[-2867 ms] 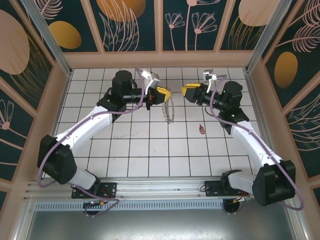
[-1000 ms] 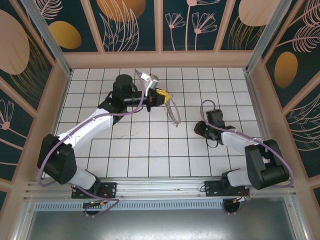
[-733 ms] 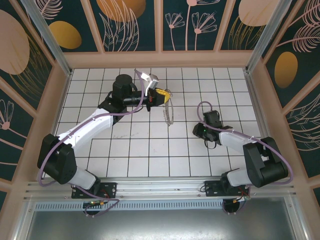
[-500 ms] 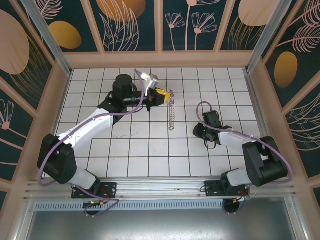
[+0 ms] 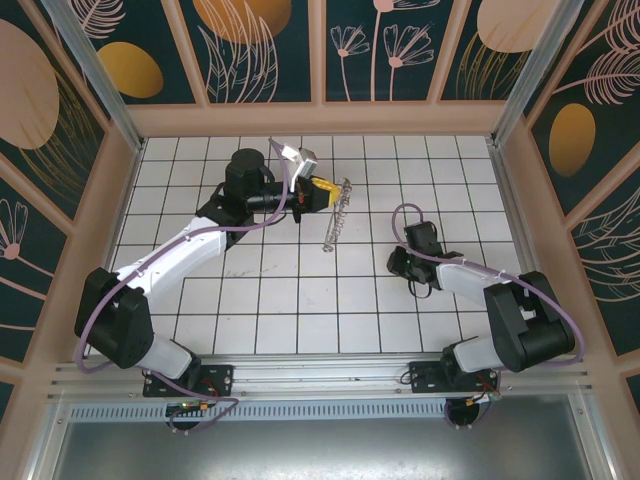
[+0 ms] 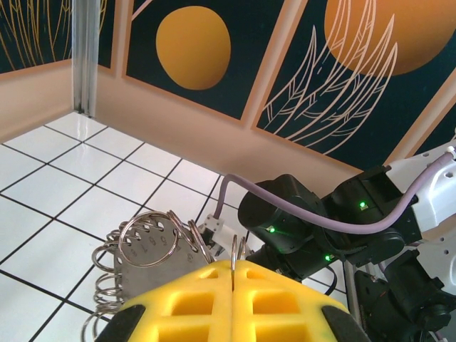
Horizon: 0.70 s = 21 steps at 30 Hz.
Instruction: Put the keys on the keyring
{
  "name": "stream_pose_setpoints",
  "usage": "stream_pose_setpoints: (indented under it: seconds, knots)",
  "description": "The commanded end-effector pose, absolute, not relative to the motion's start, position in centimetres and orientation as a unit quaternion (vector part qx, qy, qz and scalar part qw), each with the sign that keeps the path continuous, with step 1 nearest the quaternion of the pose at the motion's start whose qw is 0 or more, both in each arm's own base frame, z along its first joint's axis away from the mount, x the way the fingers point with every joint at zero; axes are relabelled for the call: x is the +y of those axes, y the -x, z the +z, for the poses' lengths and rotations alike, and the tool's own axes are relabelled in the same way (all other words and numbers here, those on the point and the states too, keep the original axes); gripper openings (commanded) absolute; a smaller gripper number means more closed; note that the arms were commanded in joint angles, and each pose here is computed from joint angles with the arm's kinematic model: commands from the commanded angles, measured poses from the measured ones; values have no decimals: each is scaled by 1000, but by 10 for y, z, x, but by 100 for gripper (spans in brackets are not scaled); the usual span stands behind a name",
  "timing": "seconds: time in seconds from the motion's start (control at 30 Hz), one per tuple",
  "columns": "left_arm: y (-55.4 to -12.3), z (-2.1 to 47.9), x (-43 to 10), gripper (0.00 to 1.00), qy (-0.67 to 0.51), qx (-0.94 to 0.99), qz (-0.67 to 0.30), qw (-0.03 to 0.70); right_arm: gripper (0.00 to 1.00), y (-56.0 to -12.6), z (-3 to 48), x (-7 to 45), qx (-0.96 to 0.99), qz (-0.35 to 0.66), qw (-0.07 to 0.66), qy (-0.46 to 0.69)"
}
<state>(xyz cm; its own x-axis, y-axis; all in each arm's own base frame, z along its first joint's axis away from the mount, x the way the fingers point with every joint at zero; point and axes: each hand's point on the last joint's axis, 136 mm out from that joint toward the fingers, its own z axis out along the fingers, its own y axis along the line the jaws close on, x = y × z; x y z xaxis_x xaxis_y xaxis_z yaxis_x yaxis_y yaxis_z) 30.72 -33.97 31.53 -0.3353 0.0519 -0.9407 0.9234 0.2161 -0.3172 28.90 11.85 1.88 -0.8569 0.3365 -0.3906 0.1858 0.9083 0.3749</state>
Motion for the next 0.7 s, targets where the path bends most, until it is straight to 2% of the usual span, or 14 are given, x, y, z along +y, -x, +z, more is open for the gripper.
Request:
stream_pose_setpoints:
  seconds: [0.0, 0.67]
  knots:
    - [-299, 334, -340, 0, -389, 617, -510, 456, 22, -283, 21, 126, 950, 175, 223, -132]
    - [-298, 336, -339, 0, -390, 614, -512, 456, 23, -279, 21, 130, 950, 176, 222, -129]
